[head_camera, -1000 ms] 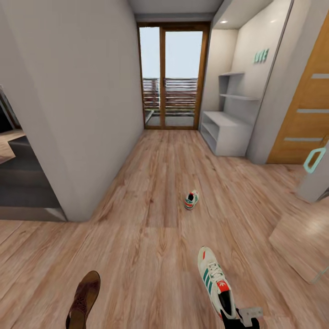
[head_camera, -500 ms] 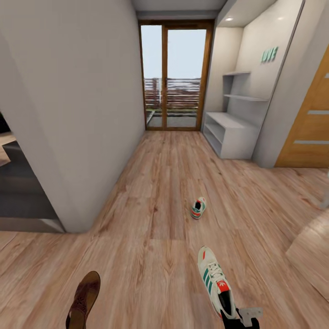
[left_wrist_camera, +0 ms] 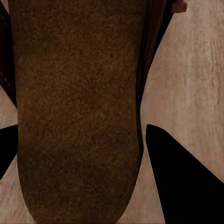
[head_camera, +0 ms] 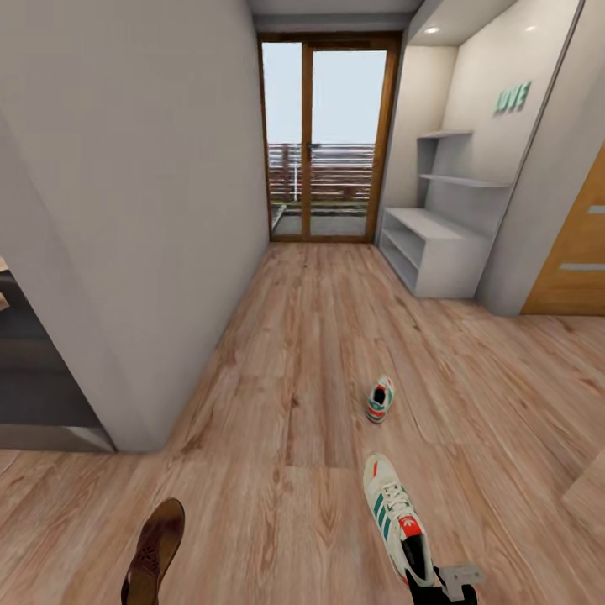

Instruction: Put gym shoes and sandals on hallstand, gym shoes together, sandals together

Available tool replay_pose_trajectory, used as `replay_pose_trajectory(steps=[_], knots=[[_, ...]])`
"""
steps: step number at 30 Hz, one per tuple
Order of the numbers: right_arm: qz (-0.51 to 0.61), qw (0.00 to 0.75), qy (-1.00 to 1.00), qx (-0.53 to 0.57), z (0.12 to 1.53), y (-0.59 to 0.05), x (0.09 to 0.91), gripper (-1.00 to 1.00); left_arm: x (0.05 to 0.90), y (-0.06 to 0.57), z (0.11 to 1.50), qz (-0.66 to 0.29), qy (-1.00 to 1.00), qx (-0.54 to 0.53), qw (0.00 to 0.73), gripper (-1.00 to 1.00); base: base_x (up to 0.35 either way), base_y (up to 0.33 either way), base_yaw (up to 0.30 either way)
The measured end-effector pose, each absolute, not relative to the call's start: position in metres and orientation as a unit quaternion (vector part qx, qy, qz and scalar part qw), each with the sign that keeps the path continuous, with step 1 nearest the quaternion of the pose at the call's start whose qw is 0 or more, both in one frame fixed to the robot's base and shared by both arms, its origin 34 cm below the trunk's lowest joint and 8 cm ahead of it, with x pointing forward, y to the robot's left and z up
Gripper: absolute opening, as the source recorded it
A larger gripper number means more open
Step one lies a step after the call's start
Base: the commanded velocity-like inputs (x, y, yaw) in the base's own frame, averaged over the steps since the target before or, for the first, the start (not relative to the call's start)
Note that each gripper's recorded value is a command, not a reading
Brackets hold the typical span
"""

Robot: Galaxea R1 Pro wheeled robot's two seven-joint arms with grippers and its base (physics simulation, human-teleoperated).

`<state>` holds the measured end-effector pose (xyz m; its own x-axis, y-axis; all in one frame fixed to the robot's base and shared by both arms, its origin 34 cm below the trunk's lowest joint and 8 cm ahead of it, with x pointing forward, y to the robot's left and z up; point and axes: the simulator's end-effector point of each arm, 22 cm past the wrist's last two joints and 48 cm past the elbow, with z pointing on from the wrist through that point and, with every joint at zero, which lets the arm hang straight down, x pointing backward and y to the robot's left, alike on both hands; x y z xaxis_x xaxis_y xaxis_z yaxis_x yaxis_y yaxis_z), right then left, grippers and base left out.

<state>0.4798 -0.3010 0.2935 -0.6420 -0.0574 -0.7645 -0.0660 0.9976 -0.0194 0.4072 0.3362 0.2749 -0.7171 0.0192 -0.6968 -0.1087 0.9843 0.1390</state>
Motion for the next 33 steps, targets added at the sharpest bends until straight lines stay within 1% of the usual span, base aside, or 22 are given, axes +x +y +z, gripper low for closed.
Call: replay_pose_trajectory(steps=[18, 25, 33], knots=[[0.005, 0.422, 0.906, -0.034, 0.2934, -0.301, 0.4797, -1.0, 0.4073, 0.336, 0.275, 0.085, 0.923, -0.023, 0.375, -1.0, 0.321, 0.143, -0.002], [0.005, 0.421, 0.906, -0.033, 0.2934, -0.3013, 0.4797, -1.0, 0.4074, 0.3362, 0.275, 0.085, 0.923, -0.023, 0.375, -1.0, 0.32, 0.142, -0.171], [0.005, 0.422, 0.906, -0.034, 0.2935, -0.3013, 0.4799, -1.0, 0.4072, 0.3361, 0.2749, 0.085, 0.923, -0.023, 0.375, -1.0, 0.32, 0.143, -0.029]])
